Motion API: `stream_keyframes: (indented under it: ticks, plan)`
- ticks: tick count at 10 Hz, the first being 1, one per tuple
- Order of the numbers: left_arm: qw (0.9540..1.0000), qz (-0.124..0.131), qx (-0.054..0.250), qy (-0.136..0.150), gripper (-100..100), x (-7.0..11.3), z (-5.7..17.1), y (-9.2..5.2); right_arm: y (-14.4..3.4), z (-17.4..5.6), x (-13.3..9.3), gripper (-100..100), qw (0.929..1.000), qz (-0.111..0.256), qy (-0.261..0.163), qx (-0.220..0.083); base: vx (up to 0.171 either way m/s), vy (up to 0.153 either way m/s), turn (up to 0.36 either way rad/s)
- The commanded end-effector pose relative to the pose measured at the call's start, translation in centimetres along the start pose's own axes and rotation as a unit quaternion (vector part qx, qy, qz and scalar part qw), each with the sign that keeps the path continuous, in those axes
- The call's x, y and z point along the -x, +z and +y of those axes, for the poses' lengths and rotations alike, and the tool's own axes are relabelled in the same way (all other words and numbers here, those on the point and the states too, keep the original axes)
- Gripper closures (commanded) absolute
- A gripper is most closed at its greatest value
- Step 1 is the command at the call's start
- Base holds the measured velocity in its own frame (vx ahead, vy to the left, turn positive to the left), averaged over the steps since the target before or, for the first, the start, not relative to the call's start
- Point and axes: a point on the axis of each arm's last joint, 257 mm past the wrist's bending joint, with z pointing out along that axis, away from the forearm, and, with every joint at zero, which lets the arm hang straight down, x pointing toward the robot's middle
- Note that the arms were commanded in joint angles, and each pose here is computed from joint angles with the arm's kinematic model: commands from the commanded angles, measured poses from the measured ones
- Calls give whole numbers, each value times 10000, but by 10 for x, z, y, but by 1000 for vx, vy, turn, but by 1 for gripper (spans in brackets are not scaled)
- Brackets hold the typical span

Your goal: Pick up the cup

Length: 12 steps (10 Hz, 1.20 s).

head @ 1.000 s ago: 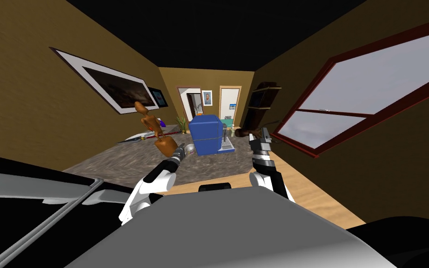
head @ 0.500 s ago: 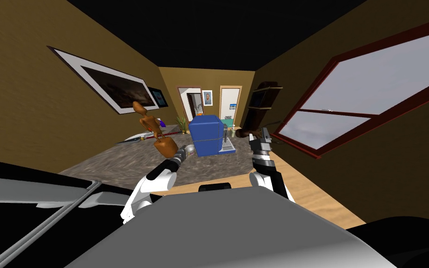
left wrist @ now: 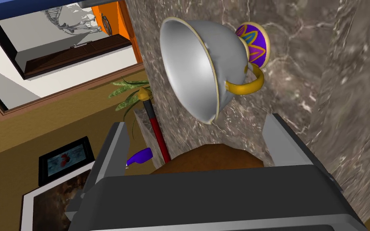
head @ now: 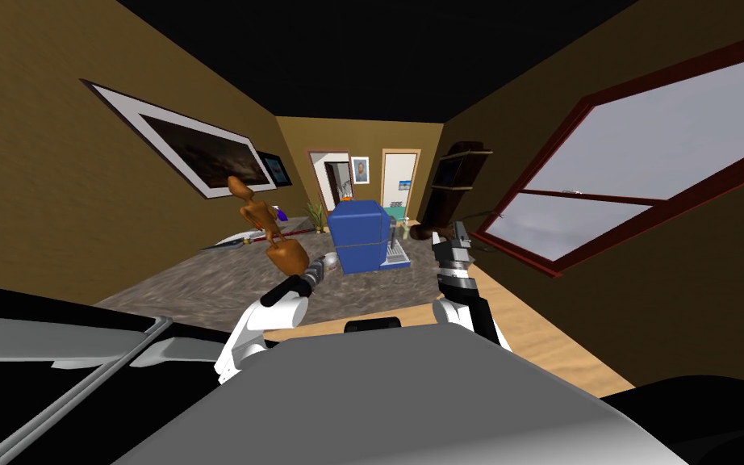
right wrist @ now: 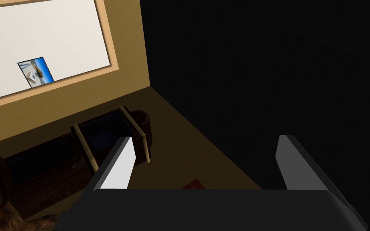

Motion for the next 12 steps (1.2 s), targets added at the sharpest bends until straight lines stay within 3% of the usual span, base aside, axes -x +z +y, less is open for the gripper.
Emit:
stream_keyframes:
  ticks: [1,7,8,9,10,12]
  plan:
    - [9997,22,261,26,-100,-2,14,0,0,0,0,0,10000,0,0,0,68,15,2]
    - [9945,63,1045,88,-100,-4,60,-1,0,0,0,0,10000,0,0,0,63,11,-10]
    - [9956,60,936,84,-100,-5,53,-1,0,0,0,0,10000,0,0,0,36,13,-5]
    - [9953,61,961,85,0,-6,55,-1,0,0,0,0,10000,0,0,0,6,2,1]
    - [9952,-9,978,61,-100,4,56,6,0,0,0,0,10000,0,0,0,-22,-13,-132]
    - [9950,-149,984,0,-100,25,55,17,0,0,0,0,10000,0,1,1,-84,-31,-195]
